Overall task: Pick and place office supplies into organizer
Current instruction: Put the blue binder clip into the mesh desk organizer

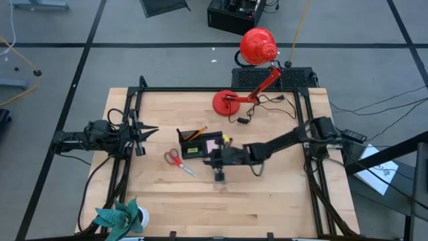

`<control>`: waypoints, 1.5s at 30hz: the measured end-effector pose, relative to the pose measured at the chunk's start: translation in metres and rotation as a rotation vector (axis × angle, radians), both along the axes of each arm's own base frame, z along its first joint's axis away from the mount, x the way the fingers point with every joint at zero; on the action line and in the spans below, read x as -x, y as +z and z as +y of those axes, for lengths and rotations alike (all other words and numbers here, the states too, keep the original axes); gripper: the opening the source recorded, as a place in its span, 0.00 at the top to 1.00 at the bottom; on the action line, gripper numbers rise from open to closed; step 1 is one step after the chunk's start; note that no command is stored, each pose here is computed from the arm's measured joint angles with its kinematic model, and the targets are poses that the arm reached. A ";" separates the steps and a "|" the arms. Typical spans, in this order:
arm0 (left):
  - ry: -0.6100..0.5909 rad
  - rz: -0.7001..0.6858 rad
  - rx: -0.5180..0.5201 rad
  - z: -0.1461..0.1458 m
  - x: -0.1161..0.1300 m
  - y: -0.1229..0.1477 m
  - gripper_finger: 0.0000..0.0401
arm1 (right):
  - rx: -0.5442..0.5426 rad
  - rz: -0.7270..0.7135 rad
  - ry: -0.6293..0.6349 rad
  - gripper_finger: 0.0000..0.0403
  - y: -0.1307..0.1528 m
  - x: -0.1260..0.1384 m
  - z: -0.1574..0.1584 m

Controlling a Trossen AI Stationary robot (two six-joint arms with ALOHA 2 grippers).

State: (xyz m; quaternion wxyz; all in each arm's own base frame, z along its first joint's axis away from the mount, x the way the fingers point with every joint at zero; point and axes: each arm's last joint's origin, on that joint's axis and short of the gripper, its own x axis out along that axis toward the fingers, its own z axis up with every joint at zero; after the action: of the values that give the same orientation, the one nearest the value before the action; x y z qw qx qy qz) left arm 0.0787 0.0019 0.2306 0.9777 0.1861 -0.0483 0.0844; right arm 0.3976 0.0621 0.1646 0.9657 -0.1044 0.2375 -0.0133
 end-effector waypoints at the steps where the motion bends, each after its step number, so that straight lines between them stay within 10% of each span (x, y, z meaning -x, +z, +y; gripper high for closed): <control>1: 0.000 0.000 -0.001 0.000 0.000 0.000 0.91 | 0.005 -0.004 0.008 0.87 0.000 -0.008 -0.002; 10: 0.001 -0.002 -0.006 0.000 0.000 0.000 0.91 | 0.017 0.056 0.002 0.87 -0.021 -0.046 -0.021; 23: 0.002 0.000 -0.016 0.000 0.000 0.000 0.91 | 0.066 0.046 -0.090 0.84 -0.020 -0.047 -0.032; 33: 0.003 0.001 -0.020 0.000 0.000 0.000 0.91 | 0.043 0.030 -0.194 0.60 -0.020 -0.047 -0.034; 45: 0.003 0.002 -0.020 0.000 0.000 0.000 0.91 | 0.089 0.031 -0.071 0.58 0.019 -0.030 0.006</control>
State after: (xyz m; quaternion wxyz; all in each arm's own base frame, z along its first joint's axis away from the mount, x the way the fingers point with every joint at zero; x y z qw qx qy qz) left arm 0.0787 0.0019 0.2308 0.9758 0.1957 -0.0481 0.0852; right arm 0.4277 0.0685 0.1839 0.9553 -0.1390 0.2549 -0.0564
